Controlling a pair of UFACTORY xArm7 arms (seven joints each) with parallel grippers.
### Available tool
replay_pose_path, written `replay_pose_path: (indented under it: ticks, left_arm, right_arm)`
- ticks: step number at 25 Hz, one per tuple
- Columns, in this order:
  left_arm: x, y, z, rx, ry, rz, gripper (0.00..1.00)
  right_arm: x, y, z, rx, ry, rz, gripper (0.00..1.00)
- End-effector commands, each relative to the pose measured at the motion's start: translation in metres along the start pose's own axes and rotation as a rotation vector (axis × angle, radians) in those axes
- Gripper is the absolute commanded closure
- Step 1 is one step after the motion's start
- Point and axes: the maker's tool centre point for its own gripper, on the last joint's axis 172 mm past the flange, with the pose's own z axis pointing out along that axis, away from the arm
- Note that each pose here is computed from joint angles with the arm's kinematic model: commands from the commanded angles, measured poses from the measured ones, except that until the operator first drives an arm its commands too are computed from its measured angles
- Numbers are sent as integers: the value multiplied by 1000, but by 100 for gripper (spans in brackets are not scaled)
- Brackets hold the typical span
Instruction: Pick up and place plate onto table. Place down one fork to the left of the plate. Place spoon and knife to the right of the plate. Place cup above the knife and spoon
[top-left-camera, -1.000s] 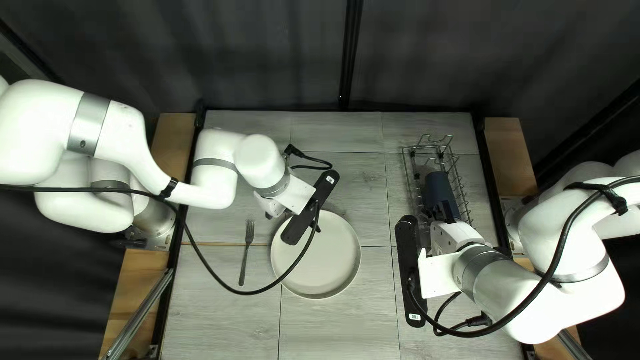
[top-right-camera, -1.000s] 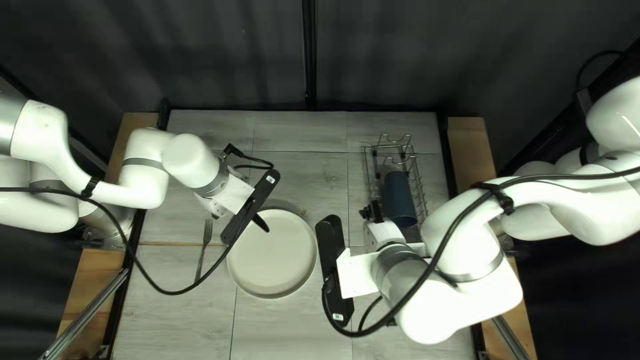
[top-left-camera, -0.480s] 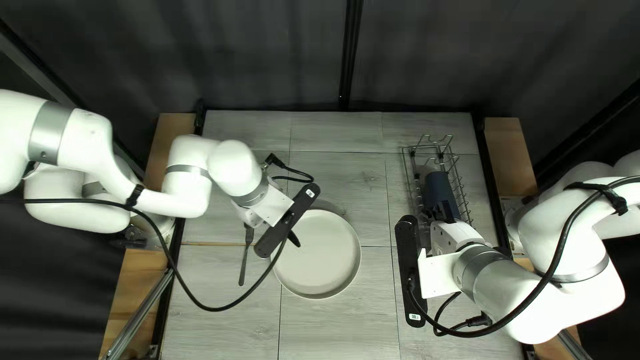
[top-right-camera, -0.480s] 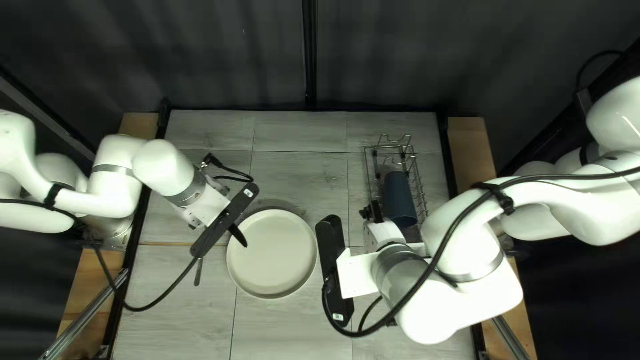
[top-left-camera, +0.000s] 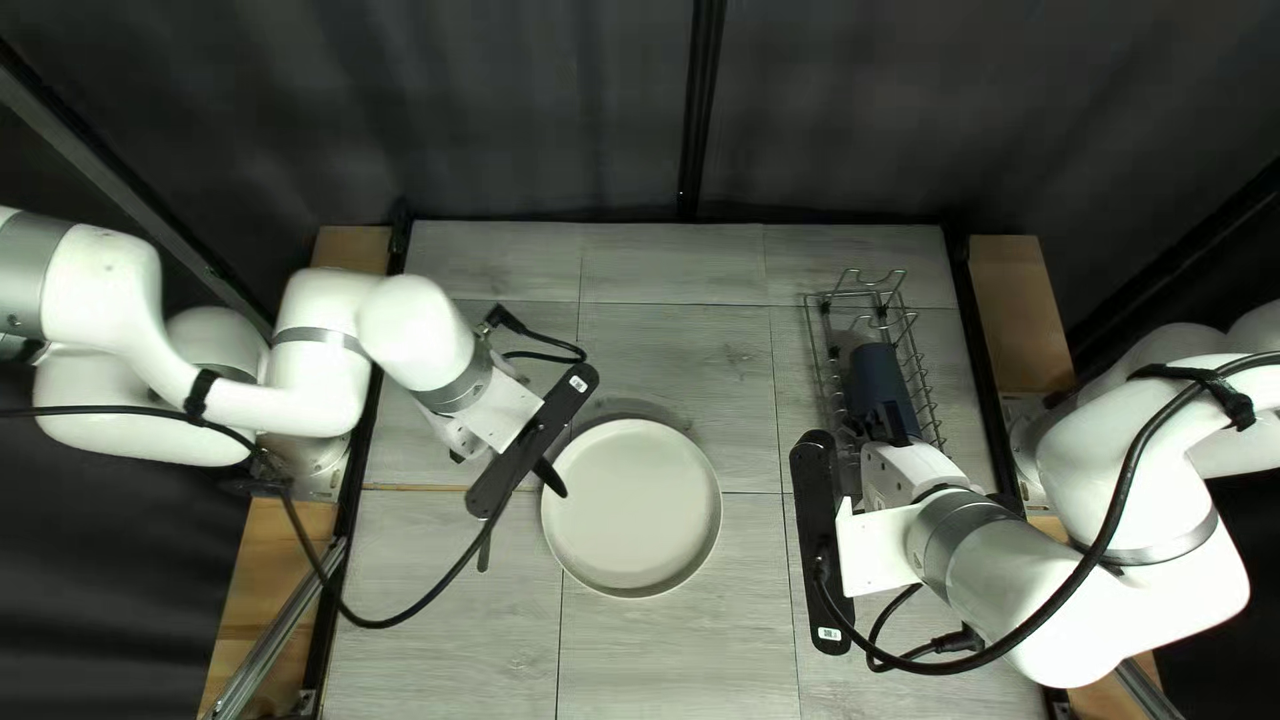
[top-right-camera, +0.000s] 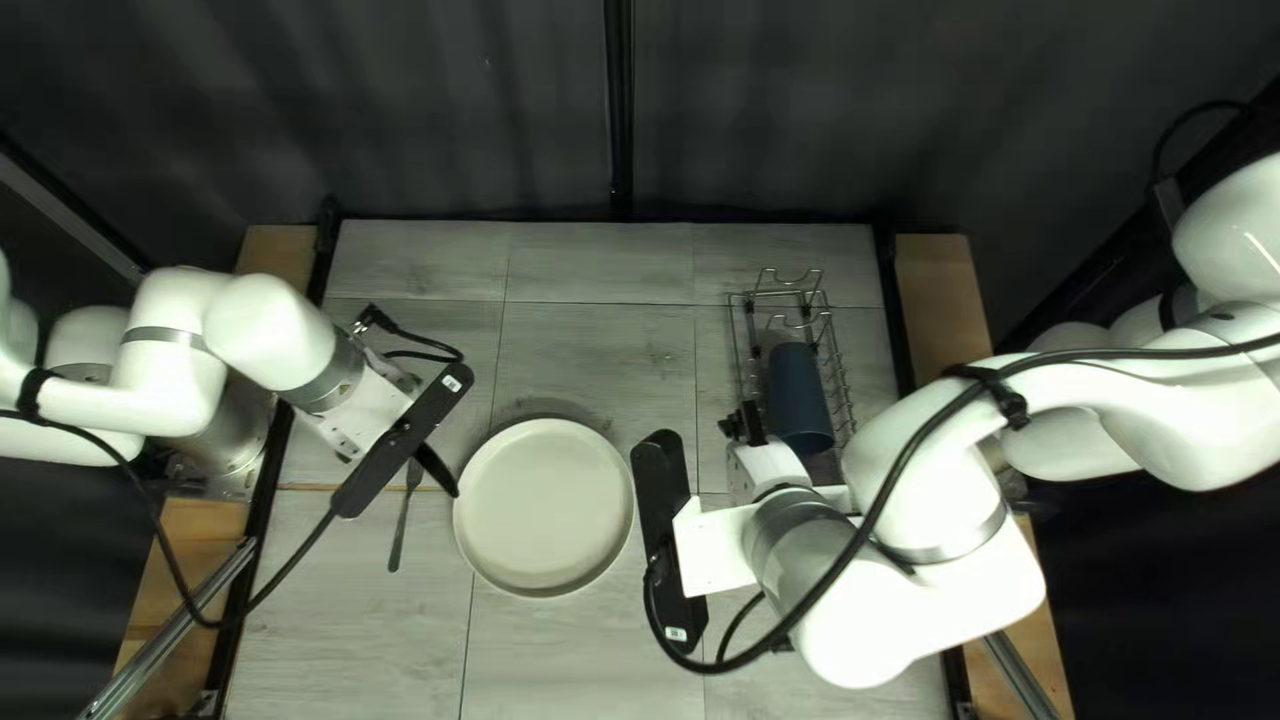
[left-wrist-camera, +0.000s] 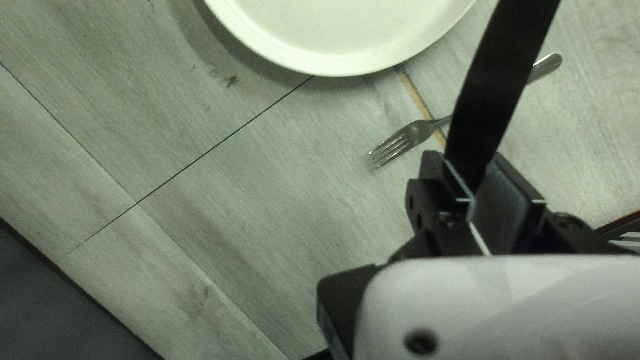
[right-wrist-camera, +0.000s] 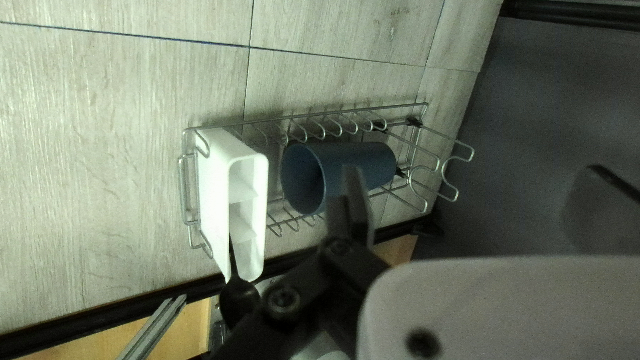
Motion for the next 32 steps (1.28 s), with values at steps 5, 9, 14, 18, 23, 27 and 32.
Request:
replay_pose_path:
  ticks: [5, 9, 14, 18, 23, 27, 32]
  left_arm:
    - [7, 10, -2, 7, 89, 88, 99]
    - [15, 9, -10, 7, 121, 147, 99]
    - [25, 10, -25, 7, 183, 232, 99]
    - [33, 5, -39, 18, 237, 314, 99]
    - [38, 1, -45, 37, 291, 394, 99]
    - [50, -4, -41, 40, 309, 432, 99]
    - [62, -23, -34, 36, 296, 392, 100]
  right_arm:
    - [0, 0, 0, 0, 0, 0, 0]
    - [0, 0, 0, 0, 0, 0, 0]
    - [0, 0, 0, 0, 0, 0, 0]
    - [0, 0, 0, 0, 0, 0, 0]
    - [0, 0, 0, 0, 0, 0, 0]
    - [0, 0, 0, 0, 0, 0, 0]
    - [0, 0, 0, 0, 0, 0, 0]
